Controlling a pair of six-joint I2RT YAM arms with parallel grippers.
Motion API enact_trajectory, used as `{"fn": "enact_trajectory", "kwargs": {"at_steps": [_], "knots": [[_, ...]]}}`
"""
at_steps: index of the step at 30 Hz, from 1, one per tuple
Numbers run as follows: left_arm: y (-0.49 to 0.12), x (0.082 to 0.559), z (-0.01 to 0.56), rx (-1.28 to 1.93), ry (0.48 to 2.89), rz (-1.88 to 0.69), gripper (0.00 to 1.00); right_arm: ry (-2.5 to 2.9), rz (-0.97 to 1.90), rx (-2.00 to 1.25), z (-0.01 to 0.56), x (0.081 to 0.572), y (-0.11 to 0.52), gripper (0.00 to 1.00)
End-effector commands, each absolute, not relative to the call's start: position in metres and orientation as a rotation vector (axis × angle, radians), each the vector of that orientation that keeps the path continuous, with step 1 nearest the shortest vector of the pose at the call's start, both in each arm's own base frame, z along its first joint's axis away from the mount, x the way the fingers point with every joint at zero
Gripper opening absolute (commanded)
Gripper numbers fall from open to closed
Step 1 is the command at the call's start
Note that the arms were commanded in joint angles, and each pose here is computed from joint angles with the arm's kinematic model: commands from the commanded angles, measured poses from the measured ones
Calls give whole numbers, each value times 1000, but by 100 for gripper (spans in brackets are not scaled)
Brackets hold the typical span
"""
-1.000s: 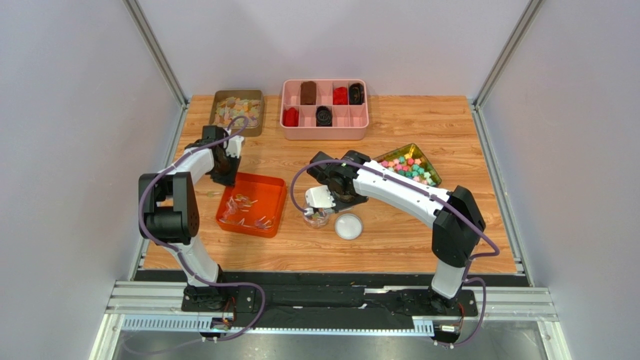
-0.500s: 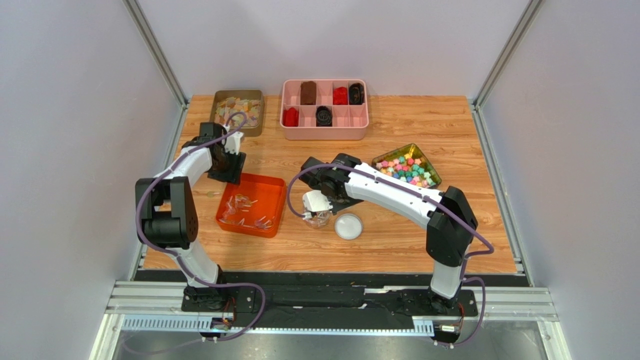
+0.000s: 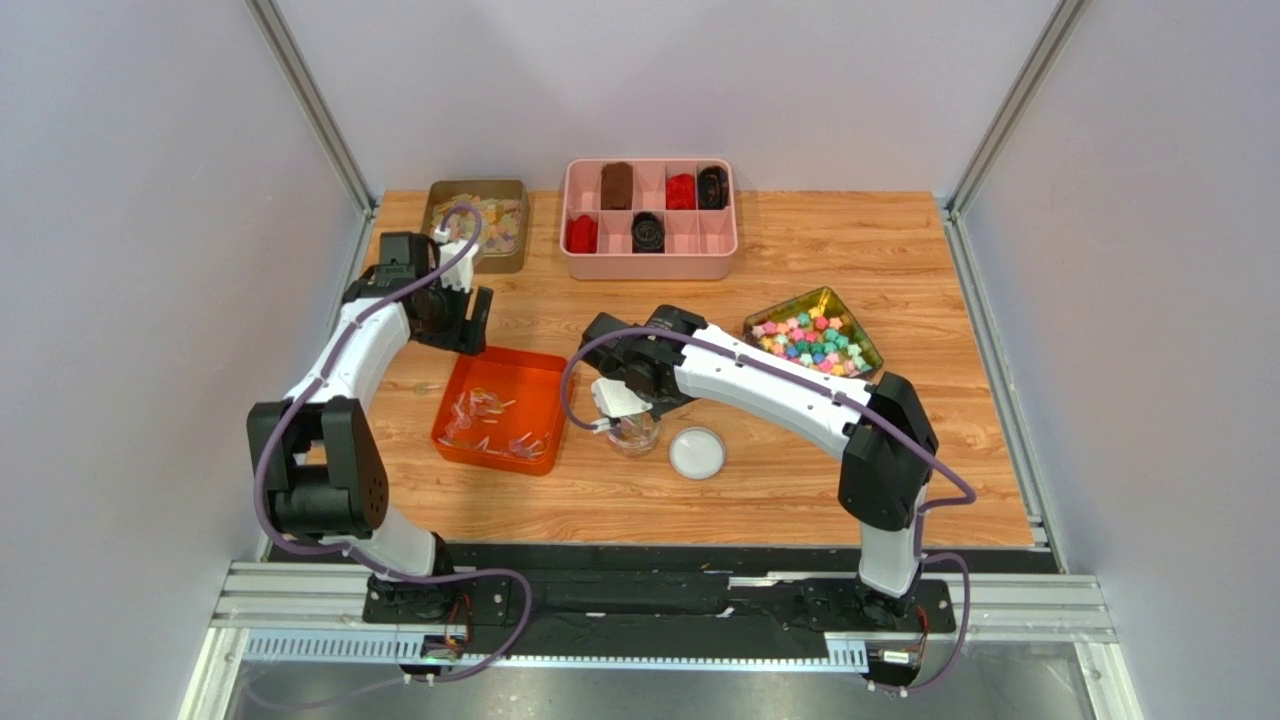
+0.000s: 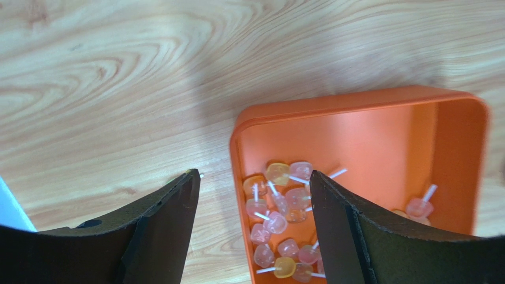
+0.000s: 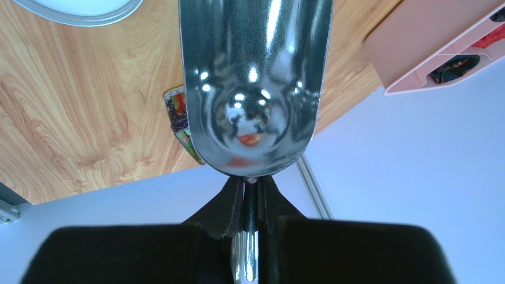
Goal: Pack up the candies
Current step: Place the storage box at the center of the board, then adjust the spatula.
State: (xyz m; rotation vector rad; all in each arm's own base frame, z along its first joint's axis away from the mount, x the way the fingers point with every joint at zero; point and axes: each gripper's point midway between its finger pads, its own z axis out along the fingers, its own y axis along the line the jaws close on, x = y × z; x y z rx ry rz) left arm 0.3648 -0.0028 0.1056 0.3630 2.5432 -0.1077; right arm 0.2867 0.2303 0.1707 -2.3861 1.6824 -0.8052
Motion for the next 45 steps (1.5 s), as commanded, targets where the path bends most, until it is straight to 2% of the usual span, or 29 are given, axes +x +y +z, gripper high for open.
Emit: {"fn": "enact_trajectory", "kwargs": {"at_steps": [1, 5, 8, 14, 22, 31, 35, 41, 42, 44, 45], "knots": [[-27, 366, 152, 454, 2385, -247, 77, 1684, -822, -2354, 199, 285, 226, 0], [-63, 351, 178, 594, 2247, -481, 77, 1692, -604, -2182, 215, 290, 248, 0], [-104, 327, 211, 734, 2065, -759, 76, 1664, -494, -2054, 217, 294, 262, 0], [-135, 310, 251, 805, 1893, -1033, 73, 1652, -269, -1861, 221, 291, 296, 0], [-155, 308, 261, 834, 1835, -1246, 68, 1622, -164, -1663, 237, 299, 334, 0], [-163, 308, 252, 835, 1848, -1322, 59, 1600, -132, -1556, 249, 307, 357, 0], [-171, 305, 249, 858, 1847, -1346, 49, 1592, -149, -1547, 250, 308, 361, 0], [-173, 303, 248, 857, 1849, -1367, 19, 1579, -161, -1519, 254, 309, 367, 0], [-174, 302, 248, 857, 1850, -1372, 11, 1576, -171, -1511, 255, 311, 367, 0], [-174, 301, 248, 854, 1850, -1382, 1, 1565, -185, -1490, 259, 313, 370, 0], [-175, 301, 248, 857, 1849, -1385, 0, 1564, -193, -1485, 260, 314, 369, 0]]}}
